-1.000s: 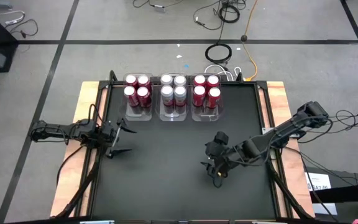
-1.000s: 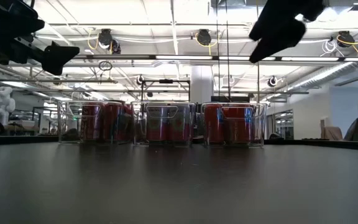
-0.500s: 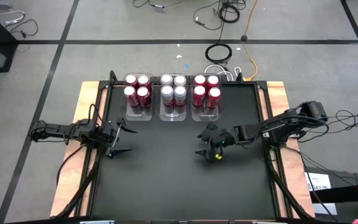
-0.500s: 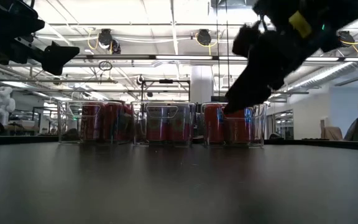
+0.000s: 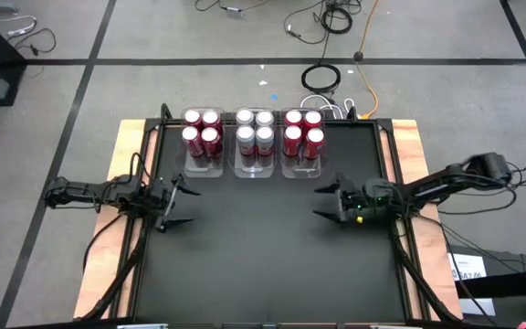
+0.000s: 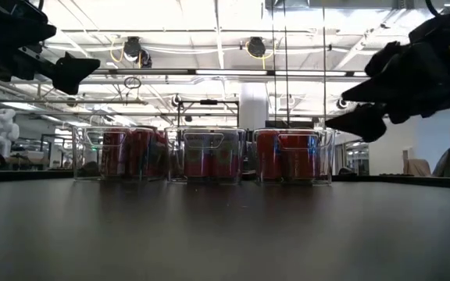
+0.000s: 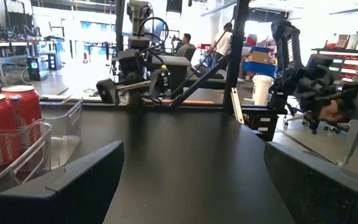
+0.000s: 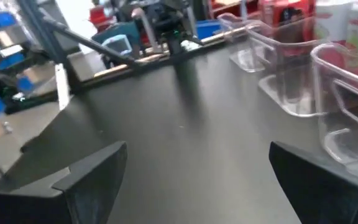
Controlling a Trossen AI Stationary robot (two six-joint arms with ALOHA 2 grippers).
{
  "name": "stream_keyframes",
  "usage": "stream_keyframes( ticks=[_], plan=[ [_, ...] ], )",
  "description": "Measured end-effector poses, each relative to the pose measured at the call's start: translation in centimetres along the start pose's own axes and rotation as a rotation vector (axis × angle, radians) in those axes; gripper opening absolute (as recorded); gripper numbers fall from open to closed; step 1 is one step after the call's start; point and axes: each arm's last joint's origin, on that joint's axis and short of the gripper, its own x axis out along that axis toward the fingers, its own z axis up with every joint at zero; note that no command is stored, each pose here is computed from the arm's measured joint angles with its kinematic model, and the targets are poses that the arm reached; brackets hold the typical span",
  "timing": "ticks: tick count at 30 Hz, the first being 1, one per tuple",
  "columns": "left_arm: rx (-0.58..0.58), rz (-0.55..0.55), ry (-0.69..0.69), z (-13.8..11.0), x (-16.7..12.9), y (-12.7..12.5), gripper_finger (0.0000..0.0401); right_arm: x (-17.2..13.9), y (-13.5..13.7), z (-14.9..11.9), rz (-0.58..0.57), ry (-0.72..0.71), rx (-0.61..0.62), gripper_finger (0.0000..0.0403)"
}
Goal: Sort soda cans
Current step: Return to Home Position
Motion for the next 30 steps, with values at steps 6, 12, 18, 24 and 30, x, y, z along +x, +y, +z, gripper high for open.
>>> stream_keyframes(
  ticks=[6, 12, 18, 24, 30],
  plan=[
    [0.0, 0.0, -0.004, 0.0, 0.0, 0.0, 0.0395, -0.9, -0.2, 0.2, 0.009, 0.057, -0.017, 0.0386],
    [-0.001, 0.0, 0.004, -0.1, 0.0, 0.0, 0.0395, -2.3, -0.6, 0.6, 0.068, 0.112, -0.037, 0.0386],
    [-0.001, 0.0, 0.006, -0.1, 0.0, 0.0, 0.0395, -4.1, -0.6, 1.2, 0.103, 0.081, -0.046, 0.0386],
    [-0.001, 0.0, 0.006, -0.1, 0.0, 0.0, 0.0395, -6.2, -0.5, 2.0, 0.105, -0.034, -0.083, 0.0386],
    [0.0, 0.0, 0.005, -0.1, 0.0, 0.0, 0.0395, -7.2, -0.5, 3.0, -0.015, -0.203, -0.159, 0.0386]
  ],
)
